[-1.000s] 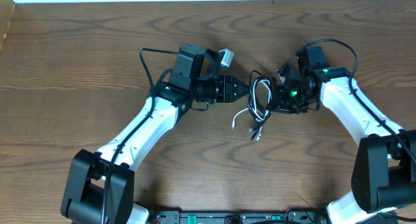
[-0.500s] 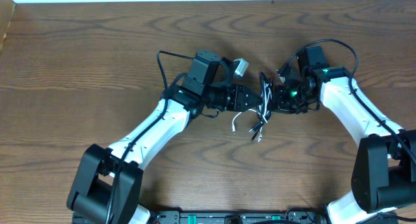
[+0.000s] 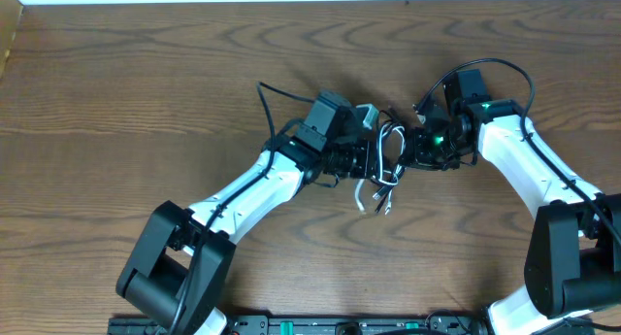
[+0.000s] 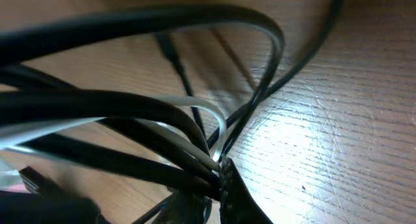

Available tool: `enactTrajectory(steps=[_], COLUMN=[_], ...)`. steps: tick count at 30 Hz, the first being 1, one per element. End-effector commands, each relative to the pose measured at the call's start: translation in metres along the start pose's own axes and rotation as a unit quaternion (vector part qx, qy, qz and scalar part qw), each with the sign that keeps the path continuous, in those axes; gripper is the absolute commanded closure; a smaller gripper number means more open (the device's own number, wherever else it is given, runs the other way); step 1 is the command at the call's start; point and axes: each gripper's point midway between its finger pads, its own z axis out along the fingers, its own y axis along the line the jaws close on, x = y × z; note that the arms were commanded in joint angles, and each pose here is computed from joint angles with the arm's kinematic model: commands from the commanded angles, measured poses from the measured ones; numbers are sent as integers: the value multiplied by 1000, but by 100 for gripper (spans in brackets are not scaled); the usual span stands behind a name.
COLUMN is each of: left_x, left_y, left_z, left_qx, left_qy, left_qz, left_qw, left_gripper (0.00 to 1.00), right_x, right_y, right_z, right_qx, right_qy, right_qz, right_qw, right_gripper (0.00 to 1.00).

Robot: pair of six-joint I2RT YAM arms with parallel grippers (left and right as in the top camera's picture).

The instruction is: Untangle cables

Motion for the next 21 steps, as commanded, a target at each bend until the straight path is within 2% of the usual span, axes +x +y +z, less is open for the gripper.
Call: enactTrajectory(steps=[1,3,4,10,14,21], left_x=[-12,-17,-20,-25,-25,-28], left_y=[10,5,6,20,10,1], left_z=[-9,-19,-25,-71,-84,-91], left_qx=[-31,-35,-48,-153,-151,-137], left_qy=[-31,-44,-54,-109,-118,-131], left_qz=[2,5,6,1,14,22], left_qw=[999,998,997,982,981,982], left_gripper=[92,92,92,93,93,92], right_x=[-1,-4,-8,-26,-28,-13], right_y=[6,8,10,44,69,107], right_z=[-2,-7,-12,-53,-68,-50], right_qx=[-16,-21,-29,-78,-115,-151], right_qy=[0,-5,-11,-65,-87,-60], right_qz=[-13,-15,-18,-63,-92,-134], right_qw=[1000,1000,999,993,985,978], right_gripper=[86,64,58,34,31,34])
